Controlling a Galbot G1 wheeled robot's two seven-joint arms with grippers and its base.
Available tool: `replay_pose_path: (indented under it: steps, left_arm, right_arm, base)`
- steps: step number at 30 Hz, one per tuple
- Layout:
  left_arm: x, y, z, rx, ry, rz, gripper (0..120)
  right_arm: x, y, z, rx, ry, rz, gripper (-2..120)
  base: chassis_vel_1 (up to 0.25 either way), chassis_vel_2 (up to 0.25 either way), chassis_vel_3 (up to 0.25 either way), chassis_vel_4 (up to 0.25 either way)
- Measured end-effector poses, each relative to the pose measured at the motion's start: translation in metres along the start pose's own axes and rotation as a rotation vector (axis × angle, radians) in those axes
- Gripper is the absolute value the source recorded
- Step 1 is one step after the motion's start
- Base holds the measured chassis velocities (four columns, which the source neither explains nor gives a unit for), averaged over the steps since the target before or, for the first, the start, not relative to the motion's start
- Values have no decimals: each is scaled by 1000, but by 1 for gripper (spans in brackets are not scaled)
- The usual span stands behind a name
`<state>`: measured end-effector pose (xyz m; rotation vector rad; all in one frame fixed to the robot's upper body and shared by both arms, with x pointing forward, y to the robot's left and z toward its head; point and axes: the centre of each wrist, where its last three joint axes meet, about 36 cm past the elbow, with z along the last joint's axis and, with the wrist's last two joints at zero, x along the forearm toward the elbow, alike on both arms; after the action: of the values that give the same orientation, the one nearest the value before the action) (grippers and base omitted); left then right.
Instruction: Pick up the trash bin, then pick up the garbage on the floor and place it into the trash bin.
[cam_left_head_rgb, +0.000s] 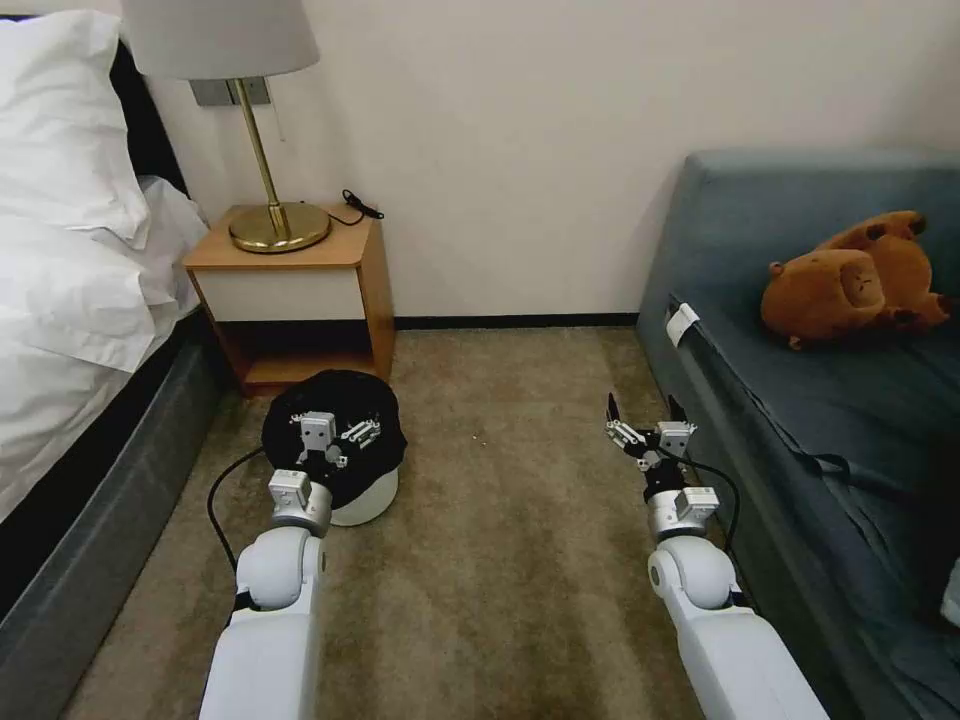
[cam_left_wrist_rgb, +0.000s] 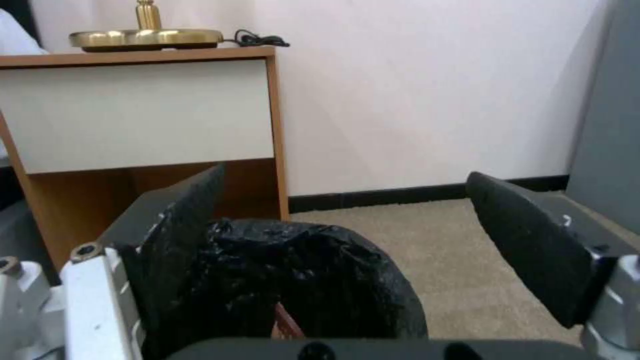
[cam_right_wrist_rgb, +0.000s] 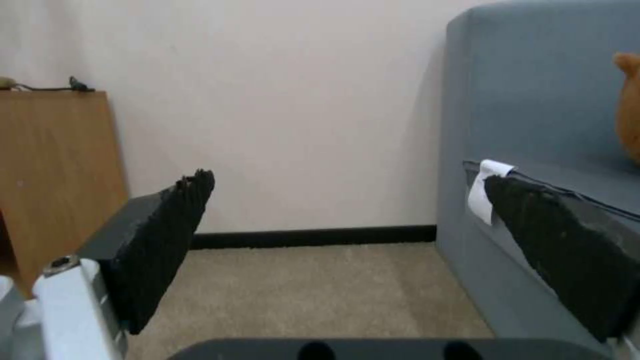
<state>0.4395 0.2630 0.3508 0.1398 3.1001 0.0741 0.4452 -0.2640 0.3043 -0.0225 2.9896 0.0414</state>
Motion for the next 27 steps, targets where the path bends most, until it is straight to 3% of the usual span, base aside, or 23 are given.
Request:
replay_pose_path:
  steps: [27]
  left_arm:
    - [0,0,0,1,1,-1,98]
  right_arm:
    - [0,0,0,0,0,0,100]
  base:
    - [0,0,0,0]
